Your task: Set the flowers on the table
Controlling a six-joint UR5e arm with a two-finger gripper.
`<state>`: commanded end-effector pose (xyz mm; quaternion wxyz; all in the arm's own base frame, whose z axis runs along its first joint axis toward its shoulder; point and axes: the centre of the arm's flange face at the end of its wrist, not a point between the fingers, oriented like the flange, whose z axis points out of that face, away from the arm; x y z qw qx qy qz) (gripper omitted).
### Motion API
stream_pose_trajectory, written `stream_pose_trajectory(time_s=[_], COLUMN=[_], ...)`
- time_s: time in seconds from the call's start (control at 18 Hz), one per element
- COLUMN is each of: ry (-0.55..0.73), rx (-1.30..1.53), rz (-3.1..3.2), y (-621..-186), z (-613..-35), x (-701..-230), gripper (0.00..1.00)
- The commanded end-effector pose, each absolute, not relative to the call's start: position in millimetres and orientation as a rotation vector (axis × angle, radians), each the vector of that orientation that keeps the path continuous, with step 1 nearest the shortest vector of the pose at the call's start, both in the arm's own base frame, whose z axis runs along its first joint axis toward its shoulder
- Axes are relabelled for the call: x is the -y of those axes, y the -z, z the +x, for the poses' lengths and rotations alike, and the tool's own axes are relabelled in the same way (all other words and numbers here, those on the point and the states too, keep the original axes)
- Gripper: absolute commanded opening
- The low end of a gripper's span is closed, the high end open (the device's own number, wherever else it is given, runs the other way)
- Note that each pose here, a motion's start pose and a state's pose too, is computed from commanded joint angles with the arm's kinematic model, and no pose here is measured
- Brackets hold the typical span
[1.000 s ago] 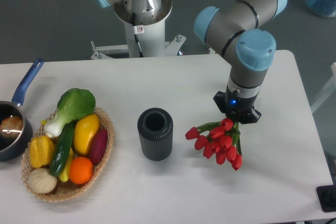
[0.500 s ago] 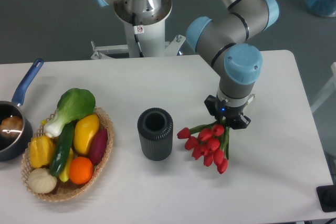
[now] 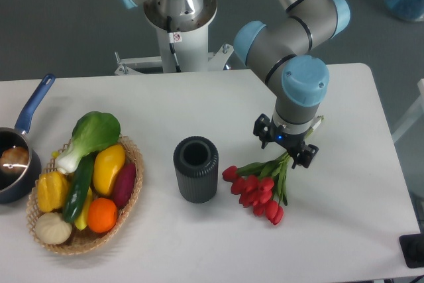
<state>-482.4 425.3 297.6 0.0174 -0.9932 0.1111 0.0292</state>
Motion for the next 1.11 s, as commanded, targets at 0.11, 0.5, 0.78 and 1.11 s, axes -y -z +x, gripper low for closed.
stream_pose_trajectory(time_s=[0.11,0.5,0.78,1.11], ry=[-0.117,-0.188,-0.200,-0.212], rx=[-0.337,-0.276,-0.221,-0.208], rz=[-3.068,-2.996,-2.975,-2.975], y=[-302.6,-338.7,-340.0,-344.5], z=[-486.7,-510.9,-546.3,-559.1], x=[-424.5,-414.5,-400.7,-394.0], gripper=[1.00,1.00,1.00,1.00])
